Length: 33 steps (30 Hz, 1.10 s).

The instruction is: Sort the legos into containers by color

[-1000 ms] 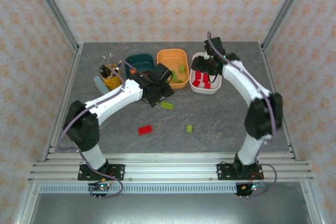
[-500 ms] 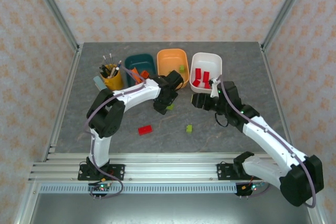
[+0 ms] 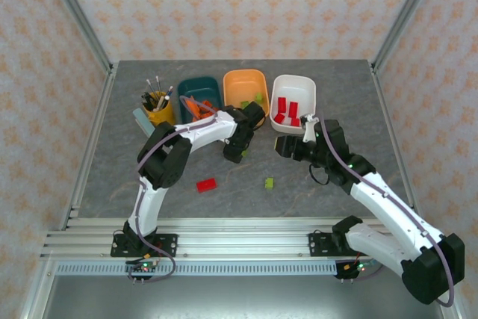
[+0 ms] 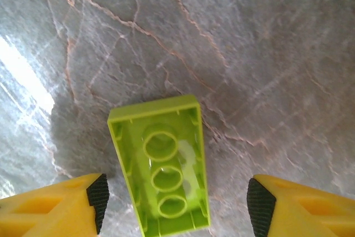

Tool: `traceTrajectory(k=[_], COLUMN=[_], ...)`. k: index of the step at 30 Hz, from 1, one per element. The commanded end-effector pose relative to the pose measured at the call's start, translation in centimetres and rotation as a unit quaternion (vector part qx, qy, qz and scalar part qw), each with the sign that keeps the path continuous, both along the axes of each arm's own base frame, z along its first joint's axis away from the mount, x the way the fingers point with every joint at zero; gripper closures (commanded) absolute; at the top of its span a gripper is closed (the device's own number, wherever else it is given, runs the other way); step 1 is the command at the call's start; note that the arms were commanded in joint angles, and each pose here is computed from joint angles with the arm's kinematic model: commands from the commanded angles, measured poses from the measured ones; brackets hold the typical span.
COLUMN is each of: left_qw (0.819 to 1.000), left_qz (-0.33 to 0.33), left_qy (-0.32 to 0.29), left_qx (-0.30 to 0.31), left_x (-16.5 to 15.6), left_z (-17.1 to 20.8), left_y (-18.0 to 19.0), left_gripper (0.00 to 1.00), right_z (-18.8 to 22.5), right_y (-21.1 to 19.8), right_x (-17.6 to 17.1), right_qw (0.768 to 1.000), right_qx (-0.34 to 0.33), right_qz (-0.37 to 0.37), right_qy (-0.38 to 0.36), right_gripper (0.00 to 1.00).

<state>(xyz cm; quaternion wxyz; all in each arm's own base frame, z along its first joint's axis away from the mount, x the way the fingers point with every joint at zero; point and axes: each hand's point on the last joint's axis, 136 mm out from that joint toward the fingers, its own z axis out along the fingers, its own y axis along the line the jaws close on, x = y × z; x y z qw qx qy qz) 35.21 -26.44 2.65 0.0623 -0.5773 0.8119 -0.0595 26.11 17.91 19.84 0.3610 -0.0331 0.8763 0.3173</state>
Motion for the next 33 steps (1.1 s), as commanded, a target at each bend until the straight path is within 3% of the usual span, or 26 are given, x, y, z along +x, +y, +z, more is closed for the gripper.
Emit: traceTrajectory(k=[1, 7, 11, 22, 26, 33], left_qw=[0.999, 0.999, 0.999, 0.998, 0.997, 0.980], left_qz=[0.026, 0.017, 0.003, -0.029, -0.070, -0.177], left_qy=[0.004, 0.014, 0.015, 0.009, -0.011, -0.076], left_qx=[0.039, 0.034, 0.046, 0.046, 0.037, 0.058], left_x=[-0.1, -0.1, -0.2, -0.3, 0.2, 1.5], left_z=[0.1, -1.6, -1.6, -1.0, 1.1, 8.5], left_y=[1.9, 2.1, 2.5, 2.7, 2.2, 2.5], left_gripper=[0.33, 0.44, 0.58, 0.74, 0.74, 0.77], right_z=[0.2, -0.4, -0.5, -0.5, -0.3, 1.9], right_y=[0.2, -0.1, -0.2, -0.2, -0.3, -0.4], right_x=[0.0, 0.2, 0.2, 0.3, 0.5, 1.6], right_qw=[1.000, 1.000, 1.000, 0.999, 0.999, 0.999], right_qx=[0.013, 0.016, 0.015, 0.014, 0.010, 0.008], right_qz=[-0.004, -0.021, -0.024, -0.026, -0.029, -0.040], right_qy=[0.000, 0.011, 0.012, 0.012, 0.008, -0.017], right_gripper=[0.38, 0.38, 0.38, 0.38, 0.38, 0.39])
